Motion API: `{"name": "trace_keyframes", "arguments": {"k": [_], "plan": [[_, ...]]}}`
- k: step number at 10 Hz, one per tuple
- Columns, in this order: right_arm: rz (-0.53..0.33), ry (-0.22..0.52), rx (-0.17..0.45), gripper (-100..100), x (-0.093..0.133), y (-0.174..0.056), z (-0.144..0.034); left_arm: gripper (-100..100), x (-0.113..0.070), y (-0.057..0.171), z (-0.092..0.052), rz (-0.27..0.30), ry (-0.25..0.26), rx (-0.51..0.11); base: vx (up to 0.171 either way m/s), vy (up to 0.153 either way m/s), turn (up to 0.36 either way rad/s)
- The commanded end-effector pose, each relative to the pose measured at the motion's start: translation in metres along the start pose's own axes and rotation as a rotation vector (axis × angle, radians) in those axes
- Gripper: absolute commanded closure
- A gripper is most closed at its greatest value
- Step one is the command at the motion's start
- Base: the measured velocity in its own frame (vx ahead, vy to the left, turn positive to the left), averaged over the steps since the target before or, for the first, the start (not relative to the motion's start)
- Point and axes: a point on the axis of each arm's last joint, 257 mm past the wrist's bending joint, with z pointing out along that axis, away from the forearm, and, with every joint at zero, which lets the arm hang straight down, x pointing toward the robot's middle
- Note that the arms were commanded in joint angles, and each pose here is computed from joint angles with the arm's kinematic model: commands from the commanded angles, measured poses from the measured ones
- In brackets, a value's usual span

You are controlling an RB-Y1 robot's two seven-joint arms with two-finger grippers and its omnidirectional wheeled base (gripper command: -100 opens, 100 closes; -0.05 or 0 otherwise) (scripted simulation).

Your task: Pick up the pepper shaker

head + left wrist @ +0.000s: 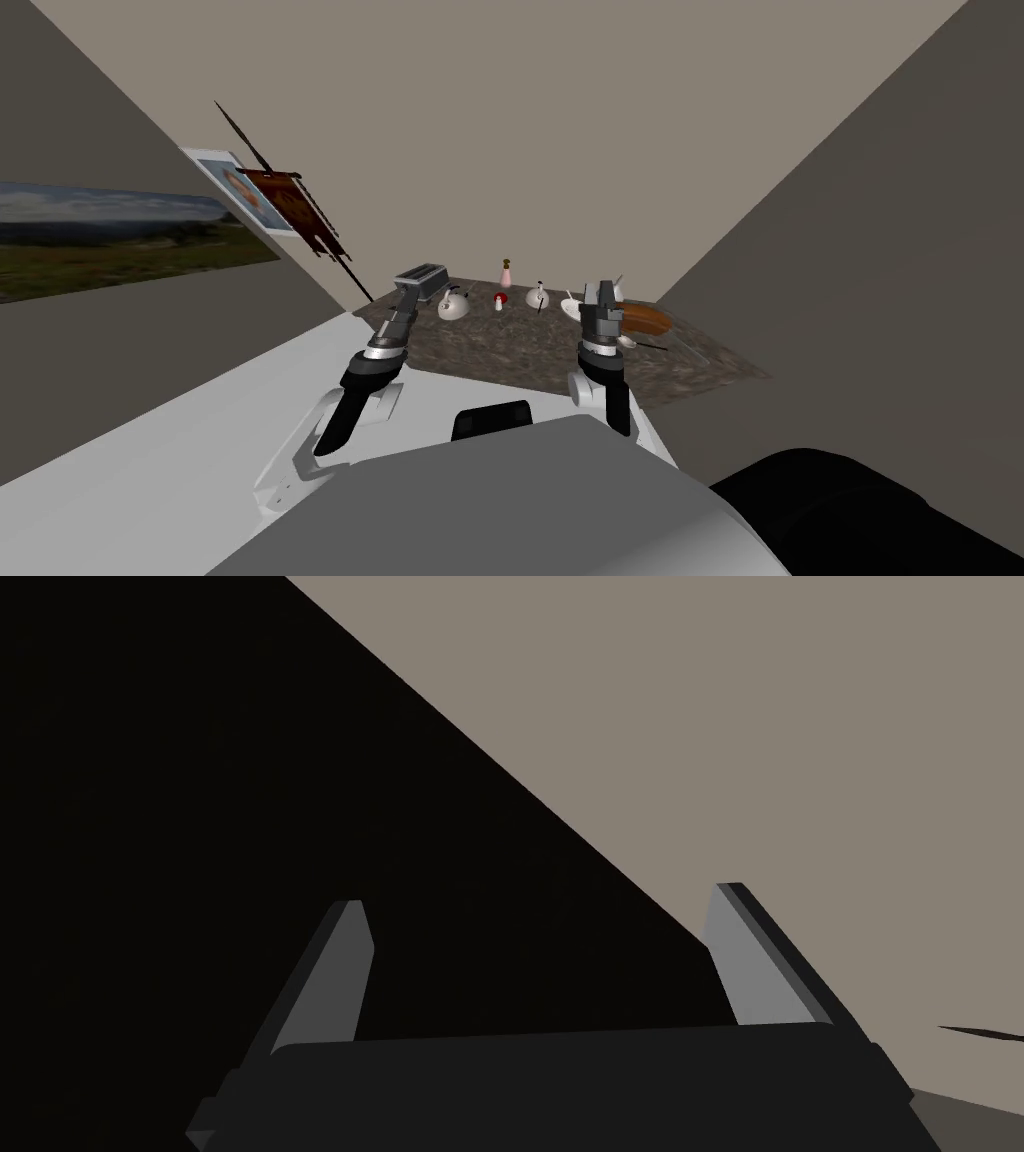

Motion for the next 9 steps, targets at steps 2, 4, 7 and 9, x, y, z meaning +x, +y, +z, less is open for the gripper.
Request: {"name": "trace_keyframes", "arguments": {"k": [2, 4, 7, 9], "plan": [[0.0, 0.0, 0.0, 0, 0.0, 0.0, 0.0, -100, 0.016, 0.015, 0.001, 0.05, 0.041, -0.011, -0.037, 0.05, -0.094], [0.0, 0.0, 0.0, 0, 0.0, 0.0, 0.0, -100, 0.035, 0.033, 0.004, 0.12, 0.094, -0.024, -0.027, 0.044, -0.131], [0.0, 0.0, 0.0, 0, 0.0, 0.0, 0.0, -100, 0.056, 0.058, 0.003, 0.191, 0.153, -0.052, -0.039, 0.042, -0.109], [0.0, 0.0, 0.0, 0, 0.0, 0.0, 0.0, -100, 0.065, 0.071, 0.002, 0.226, 0.182, -0.068, -0.014, 0.02, -0.1]]}}
